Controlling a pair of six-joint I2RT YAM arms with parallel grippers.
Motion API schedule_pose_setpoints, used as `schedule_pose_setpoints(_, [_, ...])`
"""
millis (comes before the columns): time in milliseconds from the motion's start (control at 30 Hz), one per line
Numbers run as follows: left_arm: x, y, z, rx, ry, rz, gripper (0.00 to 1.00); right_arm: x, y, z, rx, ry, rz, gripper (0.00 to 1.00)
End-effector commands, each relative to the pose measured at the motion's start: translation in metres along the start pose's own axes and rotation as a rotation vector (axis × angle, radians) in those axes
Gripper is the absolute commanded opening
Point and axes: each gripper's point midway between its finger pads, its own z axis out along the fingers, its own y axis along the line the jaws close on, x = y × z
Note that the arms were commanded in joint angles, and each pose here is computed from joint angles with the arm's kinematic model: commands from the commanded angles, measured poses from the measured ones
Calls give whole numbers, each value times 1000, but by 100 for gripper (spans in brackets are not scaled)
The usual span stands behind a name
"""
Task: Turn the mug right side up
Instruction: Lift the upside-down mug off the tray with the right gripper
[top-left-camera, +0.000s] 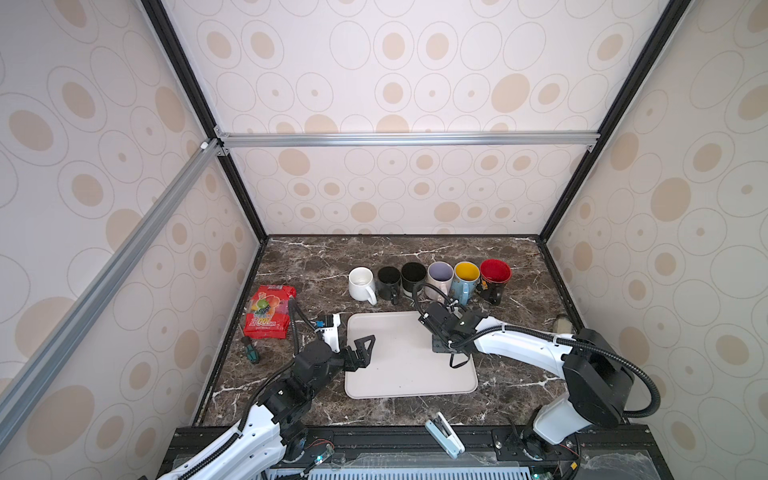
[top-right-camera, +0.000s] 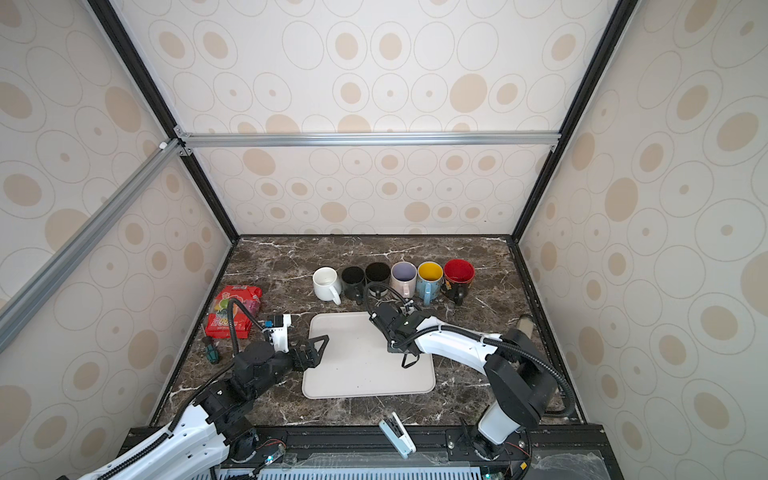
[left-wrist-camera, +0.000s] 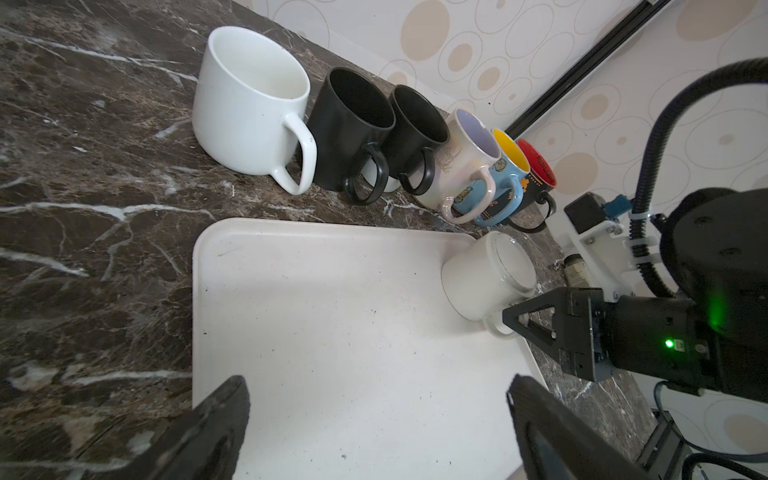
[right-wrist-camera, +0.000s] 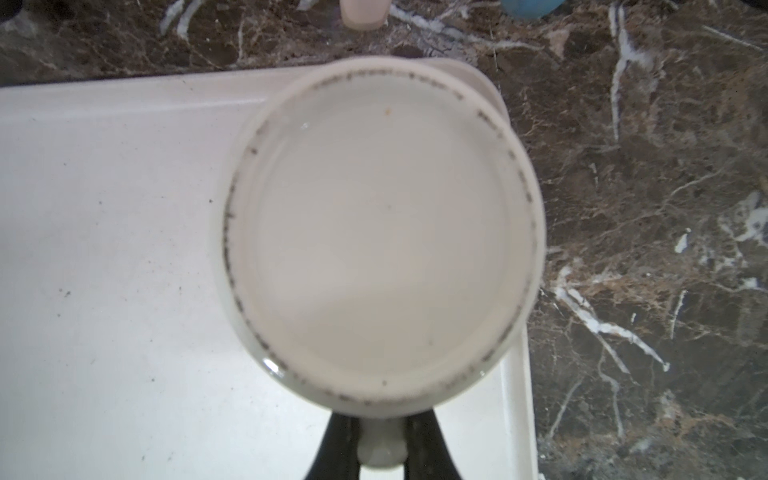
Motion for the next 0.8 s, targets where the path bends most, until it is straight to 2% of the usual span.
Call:
schedule_pose_setpoints(0, [1,2,0,-15,7,-8,98,-5,-2,-11,-8,-47,-20,0])
schedule_pose_setpoints(433, [-8,-5,-2,8,-19,-14,98,-17,12,-24,-42,-139,-96,0])
schedule_pose_setpoints(767, [0,-17,7,109,-17,-65,97,-7,27,-23,-126,-106,-104,0])
